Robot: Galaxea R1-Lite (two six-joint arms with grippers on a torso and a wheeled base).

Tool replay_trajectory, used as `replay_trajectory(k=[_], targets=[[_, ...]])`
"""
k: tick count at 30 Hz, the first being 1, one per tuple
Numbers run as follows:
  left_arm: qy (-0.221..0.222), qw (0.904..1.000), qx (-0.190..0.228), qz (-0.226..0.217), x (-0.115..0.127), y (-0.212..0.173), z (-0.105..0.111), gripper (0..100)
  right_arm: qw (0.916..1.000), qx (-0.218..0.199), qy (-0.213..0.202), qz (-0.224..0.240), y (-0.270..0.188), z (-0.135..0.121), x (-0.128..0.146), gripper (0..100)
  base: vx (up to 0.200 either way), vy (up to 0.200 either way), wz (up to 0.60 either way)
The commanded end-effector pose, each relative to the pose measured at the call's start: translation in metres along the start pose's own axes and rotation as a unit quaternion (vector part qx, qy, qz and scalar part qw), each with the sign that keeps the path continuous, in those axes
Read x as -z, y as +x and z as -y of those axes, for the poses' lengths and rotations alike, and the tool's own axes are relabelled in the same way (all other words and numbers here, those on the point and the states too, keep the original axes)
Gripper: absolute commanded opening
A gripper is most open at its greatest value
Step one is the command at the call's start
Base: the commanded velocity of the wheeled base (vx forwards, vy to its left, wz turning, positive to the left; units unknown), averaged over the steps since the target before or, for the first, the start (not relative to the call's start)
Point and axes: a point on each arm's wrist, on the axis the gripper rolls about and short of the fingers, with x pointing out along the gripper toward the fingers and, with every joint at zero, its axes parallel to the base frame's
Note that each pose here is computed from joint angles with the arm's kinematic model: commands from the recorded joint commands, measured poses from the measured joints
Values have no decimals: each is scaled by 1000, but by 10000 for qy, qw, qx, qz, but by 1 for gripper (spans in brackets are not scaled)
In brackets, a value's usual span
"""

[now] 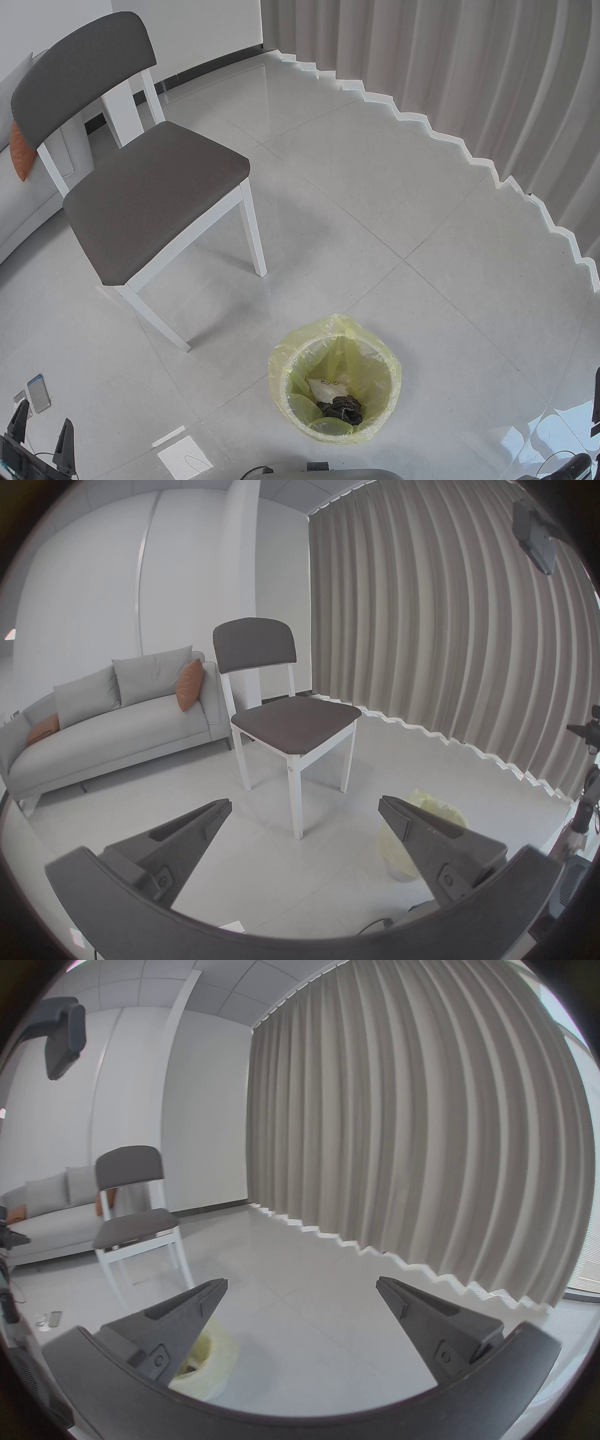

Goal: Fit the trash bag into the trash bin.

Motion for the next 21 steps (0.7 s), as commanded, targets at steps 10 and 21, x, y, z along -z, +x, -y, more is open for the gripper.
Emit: replay_trajectory(k=[10,21], targets=[[-69,10000,-54,29,3,1,0,100,9952,556,-134,-789,-1,3,20,100,0,0,0],[-23,10000,-54,36,3,1,0,100,9882,-1006,-170,-1139,-2,-4,26,100,0,0,0]])
